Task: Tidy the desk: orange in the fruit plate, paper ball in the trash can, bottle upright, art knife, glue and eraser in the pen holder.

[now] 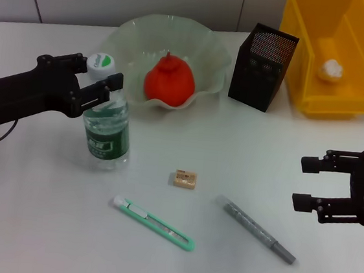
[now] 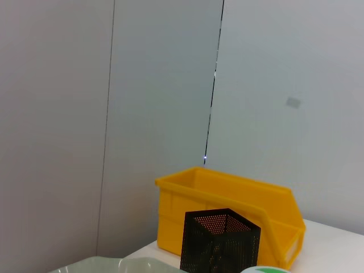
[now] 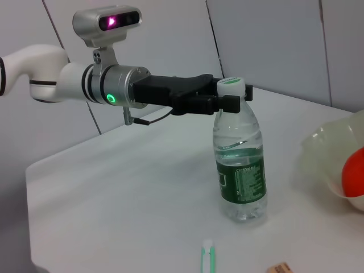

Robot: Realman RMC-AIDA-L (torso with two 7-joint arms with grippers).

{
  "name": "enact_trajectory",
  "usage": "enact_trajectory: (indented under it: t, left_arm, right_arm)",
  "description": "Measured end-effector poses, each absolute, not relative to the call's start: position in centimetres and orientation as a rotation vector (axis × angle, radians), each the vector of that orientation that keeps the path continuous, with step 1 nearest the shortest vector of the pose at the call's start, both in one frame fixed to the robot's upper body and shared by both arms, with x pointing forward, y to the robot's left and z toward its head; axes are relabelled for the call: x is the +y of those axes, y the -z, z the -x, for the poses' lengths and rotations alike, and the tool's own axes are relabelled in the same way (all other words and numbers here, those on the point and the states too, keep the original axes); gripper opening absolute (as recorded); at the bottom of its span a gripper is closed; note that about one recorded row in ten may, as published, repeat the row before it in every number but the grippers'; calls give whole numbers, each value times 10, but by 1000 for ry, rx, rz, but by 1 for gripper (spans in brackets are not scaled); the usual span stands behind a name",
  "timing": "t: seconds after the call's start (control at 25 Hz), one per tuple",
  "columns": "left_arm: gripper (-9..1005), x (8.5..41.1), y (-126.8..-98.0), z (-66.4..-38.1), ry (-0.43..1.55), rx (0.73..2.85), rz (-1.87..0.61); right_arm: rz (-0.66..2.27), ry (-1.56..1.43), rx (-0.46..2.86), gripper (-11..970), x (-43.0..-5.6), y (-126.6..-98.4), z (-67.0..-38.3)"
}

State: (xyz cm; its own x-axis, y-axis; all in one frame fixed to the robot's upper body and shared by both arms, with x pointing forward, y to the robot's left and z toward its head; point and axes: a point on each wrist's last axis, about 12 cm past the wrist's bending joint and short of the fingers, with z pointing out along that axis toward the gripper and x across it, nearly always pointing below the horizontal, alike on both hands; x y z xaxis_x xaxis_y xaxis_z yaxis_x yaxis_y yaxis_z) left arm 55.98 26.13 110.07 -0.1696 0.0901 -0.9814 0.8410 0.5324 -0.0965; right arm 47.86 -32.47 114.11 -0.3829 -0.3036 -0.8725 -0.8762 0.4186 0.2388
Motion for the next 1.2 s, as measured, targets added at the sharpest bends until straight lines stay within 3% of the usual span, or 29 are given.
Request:
enact_trajectory:
  t: [0.08, 0.16, 0.84, 1.04, 1.2]
  left_arm:
    - [444, 260, -1101, -560, 817, 1618, -808]
    - [507, 259, -1100, -559, 818, 1617, -814]
    - [542, 279, -1107, -542, 886, 1554, -777]
    - [768, 296, -1112, -529, 895, 1528, -805]
    - [767, 309, -1111, -513, 904, 1513, -844]
  right_arm:
    - [1008, -929, 1901, 755, -325, -1141, -479]
    - [1015, -920, 1911, 755, -325, -1141, -481]
    - [1015, -917, 1913, 755, -325, -1141, -481]
    - [1016, -906, 1918, 755, -326, -1145, -482]
    - [1014, -904, 1942, 755, -322, -1157, -487]
